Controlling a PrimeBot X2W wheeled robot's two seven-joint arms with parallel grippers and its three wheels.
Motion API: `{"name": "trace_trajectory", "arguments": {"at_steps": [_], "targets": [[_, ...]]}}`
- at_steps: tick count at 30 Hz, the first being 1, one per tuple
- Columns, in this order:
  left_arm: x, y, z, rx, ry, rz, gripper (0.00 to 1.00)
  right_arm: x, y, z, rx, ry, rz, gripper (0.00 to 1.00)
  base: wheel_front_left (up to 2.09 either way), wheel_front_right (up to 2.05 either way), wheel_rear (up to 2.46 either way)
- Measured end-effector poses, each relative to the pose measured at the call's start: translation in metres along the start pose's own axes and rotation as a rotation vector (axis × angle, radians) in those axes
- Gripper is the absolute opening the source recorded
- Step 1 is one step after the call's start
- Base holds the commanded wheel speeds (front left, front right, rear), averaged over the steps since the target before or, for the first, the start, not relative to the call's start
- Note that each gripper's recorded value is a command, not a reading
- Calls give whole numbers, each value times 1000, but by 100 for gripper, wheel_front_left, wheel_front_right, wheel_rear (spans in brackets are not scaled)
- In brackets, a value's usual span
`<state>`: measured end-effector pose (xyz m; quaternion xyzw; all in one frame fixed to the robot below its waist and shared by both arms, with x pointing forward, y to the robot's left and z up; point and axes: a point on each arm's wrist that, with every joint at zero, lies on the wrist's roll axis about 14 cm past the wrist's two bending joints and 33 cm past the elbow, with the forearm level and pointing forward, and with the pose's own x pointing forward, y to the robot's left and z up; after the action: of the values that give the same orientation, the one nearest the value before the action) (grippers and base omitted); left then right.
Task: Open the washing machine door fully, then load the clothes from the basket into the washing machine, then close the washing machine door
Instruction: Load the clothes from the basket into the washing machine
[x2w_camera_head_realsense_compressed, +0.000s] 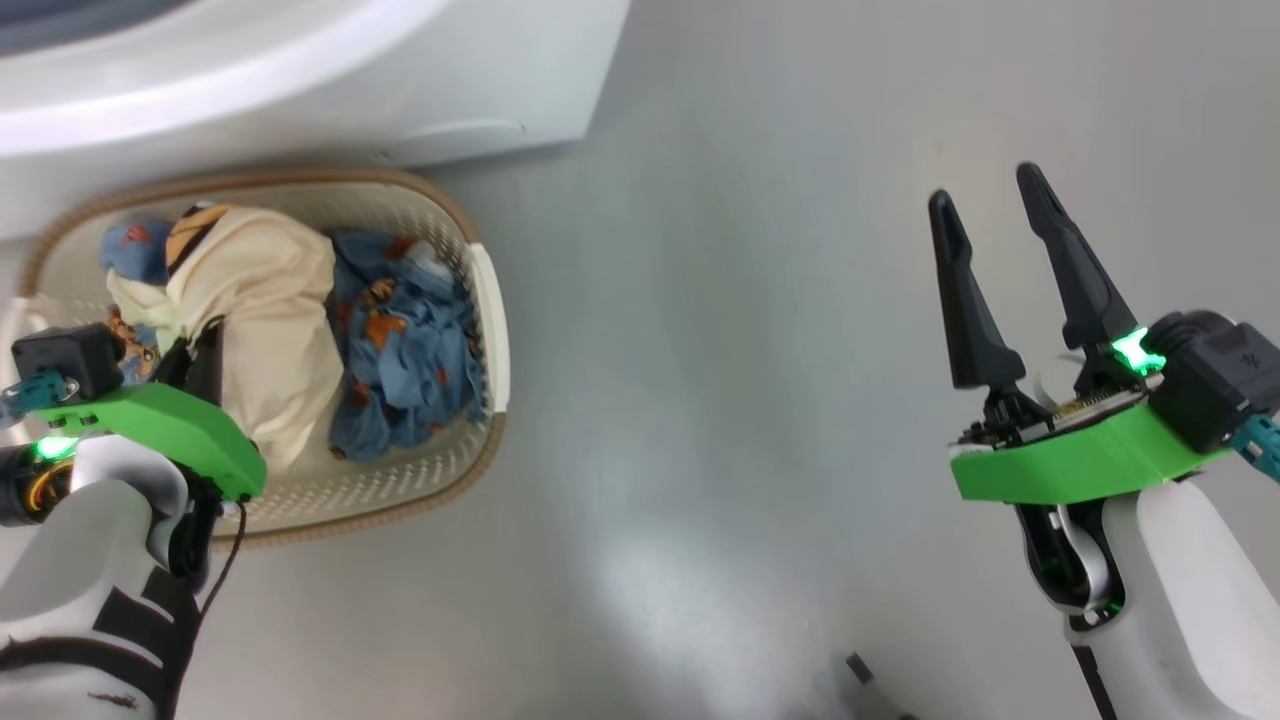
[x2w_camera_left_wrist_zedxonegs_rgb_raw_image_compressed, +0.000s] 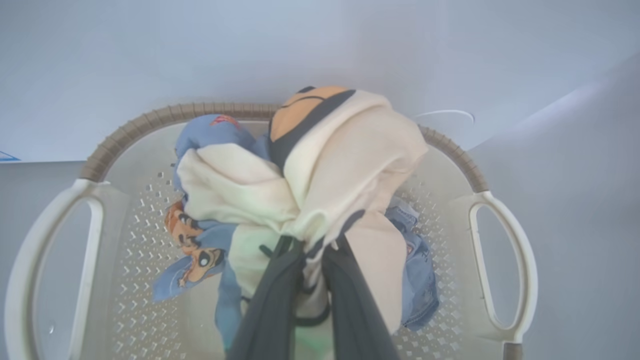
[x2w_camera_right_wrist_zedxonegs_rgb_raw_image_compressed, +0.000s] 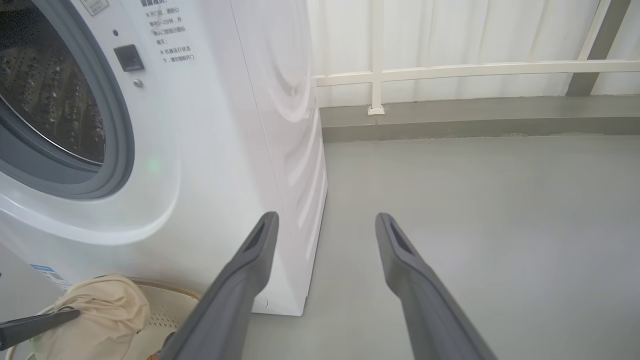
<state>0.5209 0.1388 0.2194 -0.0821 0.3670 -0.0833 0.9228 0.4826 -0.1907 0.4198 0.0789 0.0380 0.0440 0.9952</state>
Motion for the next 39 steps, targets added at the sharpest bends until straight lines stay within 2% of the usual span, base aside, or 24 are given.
{"name": "trace_trajectory", "arguments": {"at_steps": [5, 24, 39], "targets": [[-26, -8, 36, -26, -129, -23, 0, -13, 3, 14, -6, -16, 10, 100, 0, 0, 0], [-154, -16, 96, 6, -484, -13, 0, -68, 15, 57, 12, -93, 28, 100, 0, 0, 0], [-247, -8, 106, 33, -699, 56, 0, -105, 9, 73, 10, -130, 0, 100, 0, 0, 0]]}}
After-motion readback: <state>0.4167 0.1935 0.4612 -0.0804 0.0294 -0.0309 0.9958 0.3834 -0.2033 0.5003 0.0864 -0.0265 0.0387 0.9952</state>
